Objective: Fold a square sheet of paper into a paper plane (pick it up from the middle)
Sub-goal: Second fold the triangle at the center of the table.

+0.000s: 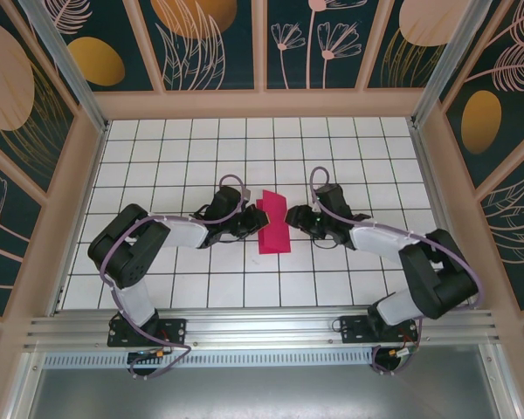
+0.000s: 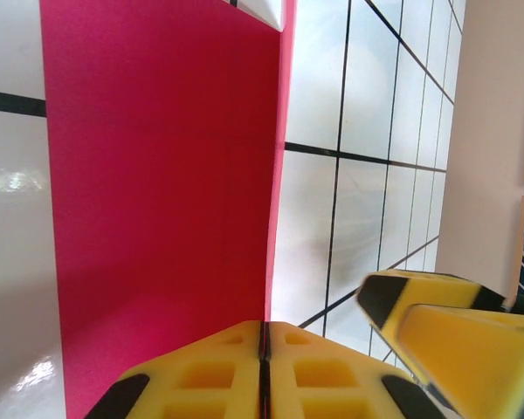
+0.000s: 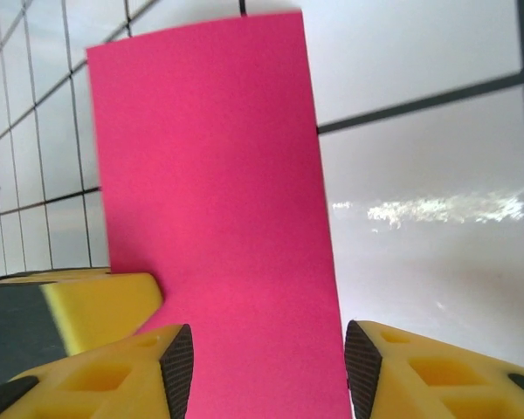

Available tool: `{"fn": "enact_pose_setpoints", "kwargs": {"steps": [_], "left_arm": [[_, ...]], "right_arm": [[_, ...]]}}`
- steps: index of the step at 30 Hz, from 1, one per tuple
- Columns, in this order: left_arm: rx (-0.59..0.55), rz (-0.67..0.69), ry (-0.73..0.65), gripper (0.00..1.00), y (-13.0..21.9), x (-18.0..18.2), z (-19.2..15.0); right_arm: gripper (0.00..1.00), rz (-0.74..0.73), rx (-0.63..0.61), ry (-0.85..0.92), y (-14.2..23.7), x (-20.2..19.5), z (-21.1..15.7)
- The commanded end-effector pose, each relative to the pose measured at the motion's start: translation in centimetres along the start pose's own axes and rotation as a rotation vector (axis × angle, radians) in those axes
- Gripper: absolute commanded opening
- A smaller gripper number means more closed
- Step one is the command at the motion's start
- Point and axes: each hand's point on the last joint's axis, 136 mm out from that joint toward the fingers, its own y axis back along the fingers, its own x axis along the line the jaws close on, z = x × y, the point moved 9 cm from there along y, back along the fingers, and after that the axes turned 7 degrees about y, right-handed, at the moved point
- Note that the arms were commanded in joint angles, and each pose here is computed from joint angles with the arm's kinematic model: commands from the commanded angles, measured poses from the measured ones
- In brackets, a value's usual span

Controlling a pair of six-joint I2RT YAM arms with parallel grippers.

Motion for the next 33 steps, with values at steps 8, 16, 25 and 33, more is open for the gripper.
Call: {"fn": "enact_pose_setpoints", "kwargs": {"steps": [8,16,25,33], "left_arm": [[0.000,-0.042,-0.084,0.01,2.7,-2.1,0.9],[0.059,0.054,-0.184,0.01,3.3,-2.8,1.7],[0.213,0.036,-0.198,0.00,1.4,-2.1,1.2],[0.188,0.054,-0.174,0.01,1.3,-2.0,1.4]], "right_arm": [[0.49,0.052,-0.184,0.214,2.5,1.6,-0.8],[0.49,0.060,-0.290,0.410,3.1,3.9,-2.6],[0.49,-0.044,-0.248,0.283,3.0,2.5,-2.9],[0.54,0.113,-0.292,0.414,4.3,3.5,-4.0]]}}
